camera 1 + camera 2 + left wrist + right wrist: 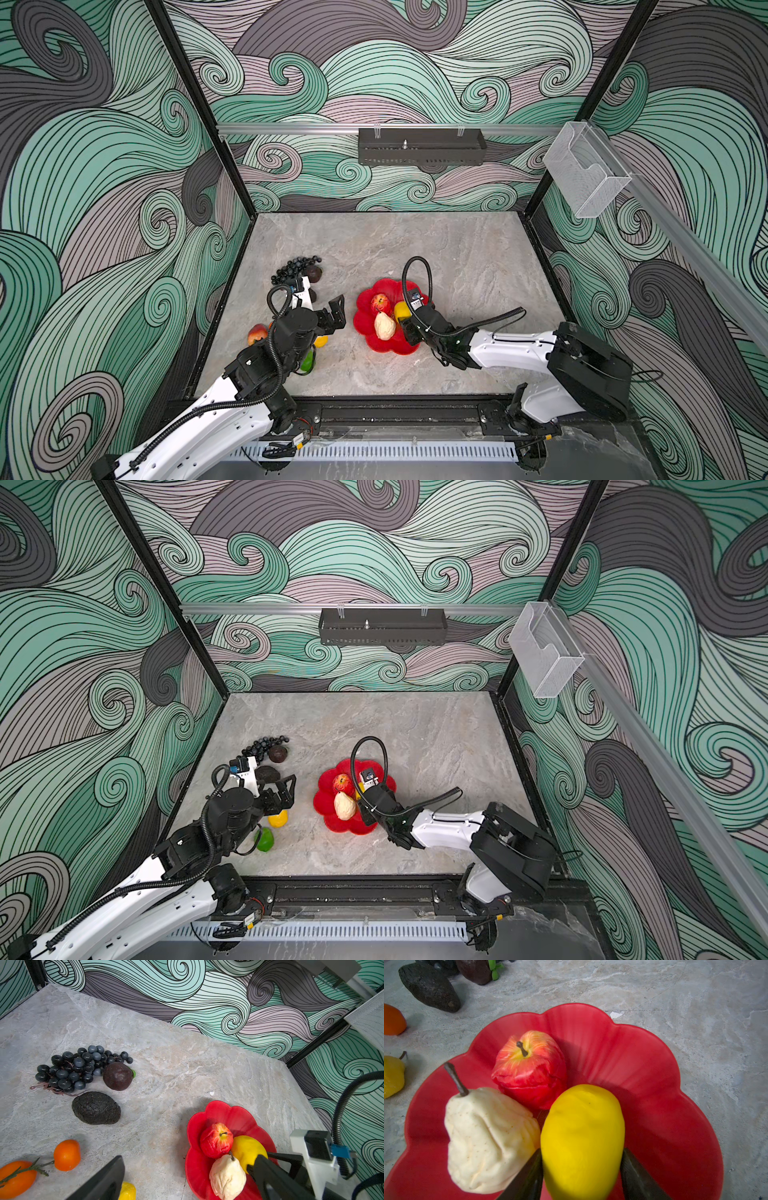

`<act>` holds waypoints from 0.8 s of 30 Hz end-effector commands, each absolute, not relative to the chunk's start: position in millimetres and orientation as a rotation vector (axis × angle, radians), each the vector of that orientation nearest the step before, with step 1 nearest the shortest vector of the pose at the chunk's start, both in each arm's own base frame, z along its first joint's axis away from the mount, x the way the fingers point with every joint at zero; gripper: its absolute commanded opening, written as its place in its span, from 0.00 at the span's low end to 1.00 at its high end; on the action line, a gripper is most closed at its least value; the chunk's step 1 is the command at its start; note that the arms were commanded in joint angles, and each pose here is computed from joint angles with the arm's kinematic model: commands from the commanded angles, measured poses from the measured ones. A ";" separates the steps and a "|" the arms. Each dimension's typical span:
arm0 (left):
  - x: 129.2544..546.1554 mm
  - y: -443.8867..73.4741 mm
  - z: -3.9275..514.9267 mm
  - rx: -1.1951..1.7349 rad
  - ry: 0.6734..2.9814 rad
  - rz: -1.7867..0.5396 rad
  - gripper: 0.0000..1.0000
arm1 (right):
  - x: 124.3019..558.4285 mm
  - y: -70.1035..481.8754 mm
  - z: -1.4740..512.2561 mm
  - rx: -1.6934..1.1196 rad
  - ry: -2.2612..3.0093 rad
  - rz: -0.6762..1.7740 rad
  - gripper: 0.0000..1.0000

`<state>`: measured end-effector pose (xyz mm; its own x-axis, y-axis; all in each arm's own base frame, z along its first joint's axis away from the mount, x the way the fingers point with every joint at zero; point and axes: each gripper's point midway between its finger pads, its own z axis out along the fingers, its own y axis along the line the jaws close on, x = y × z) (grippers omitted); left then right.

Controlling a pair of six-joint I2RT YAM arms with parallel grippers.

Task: Place and organize the fake fruits in the fruit bowl
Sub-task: 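Lower the lemon into the bowl with the right gripper while the left withdraws, then open the right gripper and draw it back while the left moves over the avocado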

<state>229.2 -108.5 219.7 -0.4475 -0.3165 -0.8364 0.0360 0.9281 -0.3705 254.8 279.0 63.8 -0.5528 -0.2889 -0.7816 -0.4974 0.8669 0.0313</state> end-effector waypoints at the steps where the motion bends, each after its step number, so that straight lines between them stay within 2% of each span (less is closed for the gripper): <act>1: 229.8 -98.9 222.6 -0.219 1.986 -0.358 0.99 | 257.0 280.3 63.2 -0.546 2.213 0.318 0.61; 10: 226.6 -83.3 225.8 -0.275 1.939 -0.329 0.99 | 253.6 279.3 66.8 -0.529 2.223 0.345 0.66; 24: 227.1 -79.9 220.5 -0.276 1.950 -0.291 0.99 | 247.8 285.5 75.1 -0.515 2.241 0.436 0.59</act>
